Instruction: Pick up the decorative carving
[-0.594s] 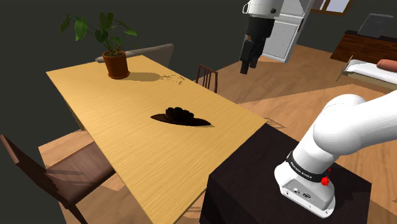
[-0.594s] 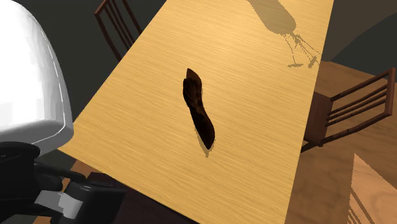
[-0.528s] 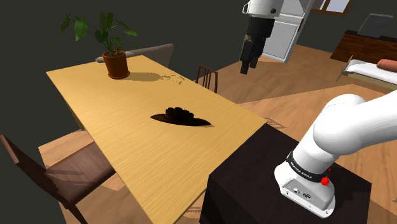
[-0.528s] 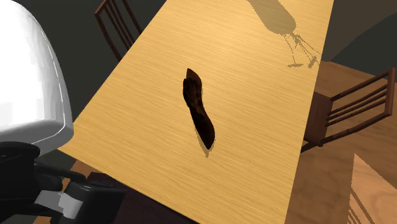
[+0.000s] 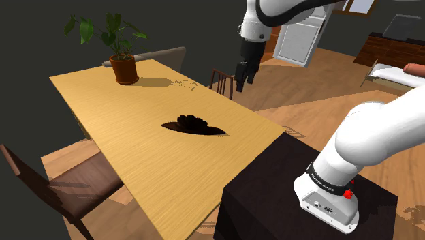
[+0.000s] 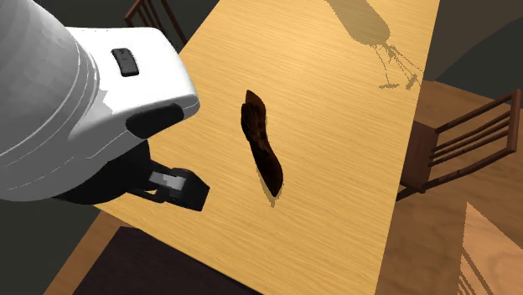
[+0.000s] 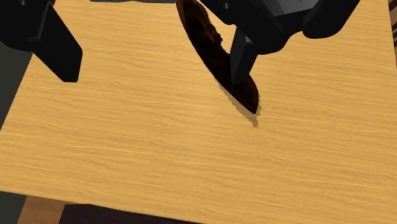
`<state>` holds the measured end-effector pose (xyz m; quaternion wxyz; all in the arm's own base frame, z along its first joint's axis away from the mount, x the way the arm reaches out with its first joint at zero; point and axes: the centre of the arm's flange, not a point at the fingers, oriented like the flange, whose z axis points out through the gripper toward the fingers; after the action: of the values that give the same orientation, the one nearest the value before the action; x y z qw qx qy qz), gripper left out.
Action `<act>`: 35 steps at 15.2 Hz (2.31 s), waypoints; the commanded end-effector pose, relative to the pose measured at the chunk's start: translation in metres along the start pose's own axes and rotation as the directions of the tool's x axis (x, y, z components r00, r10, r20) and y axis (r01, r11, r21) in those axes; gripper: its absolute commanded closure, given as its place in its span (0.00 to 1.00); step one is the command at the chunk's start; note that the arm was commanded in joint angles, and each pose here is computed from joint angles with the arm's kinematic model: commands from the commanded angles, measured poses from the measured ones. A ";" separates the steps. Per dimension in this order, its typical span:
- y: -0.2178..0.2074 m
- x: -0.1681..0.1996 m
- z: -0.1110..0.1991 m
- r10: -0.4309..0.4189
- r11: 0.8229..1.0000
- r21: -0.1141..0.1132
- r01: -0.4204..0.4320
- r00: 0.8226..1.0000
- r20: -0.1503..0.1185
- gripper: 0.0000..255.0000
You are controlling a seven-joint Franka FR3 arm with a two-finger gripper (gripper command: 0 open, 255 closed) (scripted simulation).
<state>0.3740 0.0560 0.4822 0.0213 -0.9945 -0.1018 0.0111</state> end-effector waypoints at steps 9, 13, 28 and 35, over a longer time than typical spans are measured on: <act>-0.006 0.096 0.087 -0.025 0.998 -0.060 0.023 0.999 -0.030 0.00; -0.007 0.134 0.122 -0.035 0.996 -0.083 0.032 0.999 -0.040 0.00; -0.008 0.281 0.248 -0.075 0.983 -0.173 0.061 0.994 -0.075 0.00; -0.006 0.305 0.289 -0.082 0.980 -0.187 0.065 0.993 -0.081 0.00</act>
<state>0.6634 0.1345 0.1946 -0.0657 -0.9873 -0.1379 -0.0426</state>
